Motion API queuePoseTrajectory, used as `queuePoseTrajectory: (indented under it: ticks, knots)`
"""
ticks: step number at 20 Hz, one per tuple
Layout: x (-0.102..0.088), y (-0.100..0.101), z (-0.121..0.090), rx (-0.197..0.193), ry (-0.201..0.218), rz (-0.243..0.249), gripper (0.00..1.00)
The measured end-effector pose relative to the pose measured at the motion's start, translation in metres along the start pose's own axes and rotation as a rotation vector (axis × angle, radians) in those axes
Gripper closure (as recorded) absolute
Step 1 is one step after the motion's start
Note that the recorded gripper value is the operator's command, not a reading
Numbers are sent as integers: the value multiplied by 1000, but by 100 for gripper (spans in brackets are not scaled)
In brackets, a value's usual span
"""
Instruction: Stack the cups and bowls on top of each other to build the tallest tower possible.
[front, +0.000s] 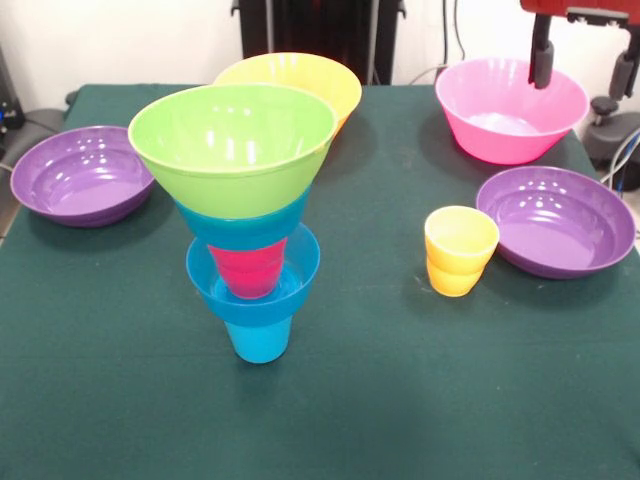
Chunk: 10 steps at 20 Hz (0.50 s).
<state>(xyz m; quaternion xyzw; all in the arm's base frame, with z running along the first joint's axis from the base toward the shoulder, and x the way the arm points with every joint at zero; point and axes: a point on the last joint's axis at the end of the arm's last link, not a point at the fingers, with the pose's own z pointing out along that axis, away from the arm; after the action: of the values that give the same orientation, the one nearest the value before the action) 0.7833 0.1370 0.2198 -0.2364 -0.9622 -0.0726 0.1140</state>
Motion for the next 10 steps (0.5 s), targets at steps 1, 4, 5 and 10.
queuePoseTrajectory:
  ticks: [1, 4, 5, 10]
  knots:
    - [5, -2, 8, 8, -12, 2, 0]
    - [10, -7, 18, 15, -28, 6, 0]
    - [11, -9, 22, 18, -34, 8, 0]
    - [15, -26, 39, 37, -54, 29, 0]
